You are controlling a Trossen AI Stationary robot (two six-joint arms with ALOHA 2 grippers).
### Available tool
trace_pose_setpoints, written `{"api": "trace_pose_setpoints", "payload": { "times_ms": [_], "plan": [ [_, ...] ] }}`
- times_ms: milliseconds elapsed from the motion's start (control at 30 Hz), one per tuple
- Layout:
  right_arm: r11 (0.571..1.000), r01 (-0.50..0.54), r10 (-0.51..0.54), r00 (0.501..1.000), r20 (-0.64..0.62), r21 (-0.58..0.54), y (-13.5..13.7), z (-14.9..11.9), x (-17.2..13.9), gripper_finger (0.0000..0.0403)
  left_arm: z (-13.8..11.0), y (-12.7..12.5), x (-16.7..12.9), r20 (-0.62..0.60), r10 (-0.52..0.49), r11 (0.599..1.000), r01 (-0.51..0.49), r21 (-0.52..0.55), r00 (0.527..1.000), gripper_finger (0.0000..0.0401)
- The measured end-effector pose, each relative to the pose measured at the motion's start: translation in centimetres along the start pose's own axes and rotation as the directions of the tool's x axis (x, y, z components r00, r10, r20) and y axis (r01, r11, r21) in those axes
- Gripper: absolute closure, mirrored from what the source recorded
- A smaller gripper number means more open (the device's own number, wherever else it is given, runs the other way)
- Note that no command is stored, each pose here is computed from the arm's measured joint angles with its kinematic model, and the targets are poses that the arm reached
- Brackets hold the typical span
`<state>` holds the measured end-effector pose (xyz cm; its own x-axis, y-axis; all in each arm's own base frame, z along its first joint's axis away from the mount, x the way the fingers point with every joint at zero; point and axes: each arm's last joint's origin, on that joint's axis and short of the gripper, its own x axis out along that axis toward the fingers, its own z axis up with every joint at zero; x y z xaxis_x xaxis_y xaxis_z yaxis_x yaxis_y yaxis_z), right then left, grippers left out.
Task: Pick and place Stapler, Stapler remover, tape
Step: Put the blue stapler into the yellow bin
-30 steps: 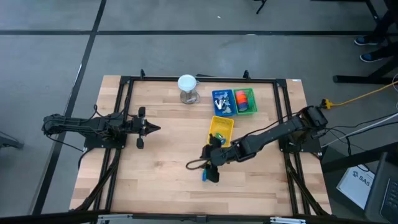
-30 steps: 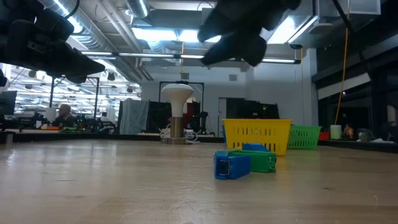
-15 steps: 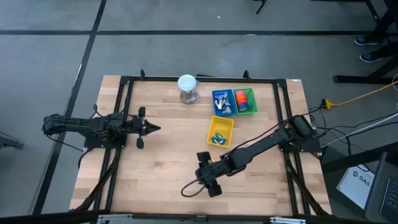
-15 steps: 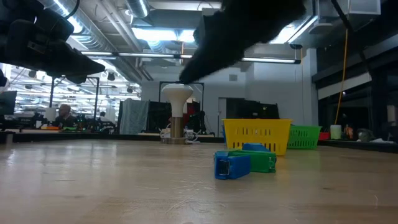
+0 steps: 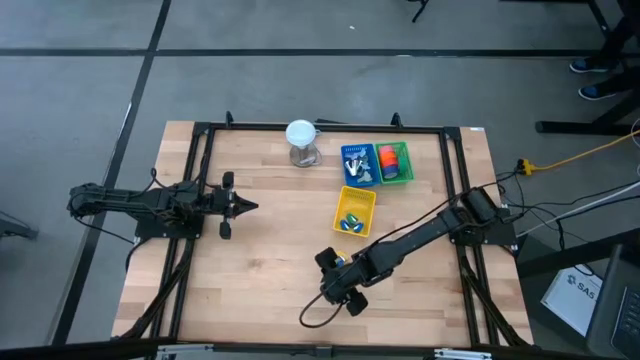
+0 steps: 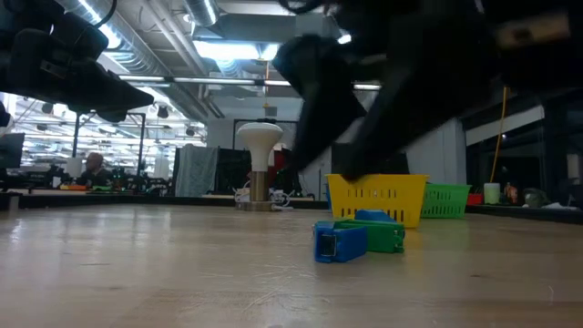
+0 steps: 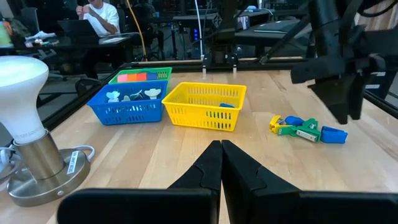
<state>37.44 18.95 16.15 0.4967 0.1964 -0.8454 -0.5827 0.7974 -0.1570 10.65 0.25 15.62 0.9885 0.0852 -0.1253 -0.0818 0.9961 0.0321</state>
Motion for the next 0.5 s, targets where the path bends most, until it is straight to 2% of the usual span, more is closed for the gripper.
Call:
{"api": "trace_pose_setpoints", "payload": {
  "times_ms": [167, 267, 500],
  "plan": [
    [1.0, -0.005, 0.005, 0.999, -0.031, -0.004, 0.0, -0.6, 1.2, 0.0193, 0.0, 0.0, 0.0, 0.0, 0.0, 1.0, 0.0, 0.0, 1.0, 0.04],
    [0.999, -0.007, 0.005, 0.999, -0.049, -0.045, -0.2, -1.0, 2.1, 0.0193, 0.0, 0.0, 0.0, 0.0, 0.0, 1.0, 0.0, 0.0, 1.0, 0.04],
    [1.0, -0.012, 0.01, 0.996, -0.083, -0.028, -0.9, -1.7, 3.0, 0.0197, 0.0, 0.0, 0.0, 0.0, 0.0, 1.0, 0.0, 0.0, 1.0, 0.04]
  ]
}}
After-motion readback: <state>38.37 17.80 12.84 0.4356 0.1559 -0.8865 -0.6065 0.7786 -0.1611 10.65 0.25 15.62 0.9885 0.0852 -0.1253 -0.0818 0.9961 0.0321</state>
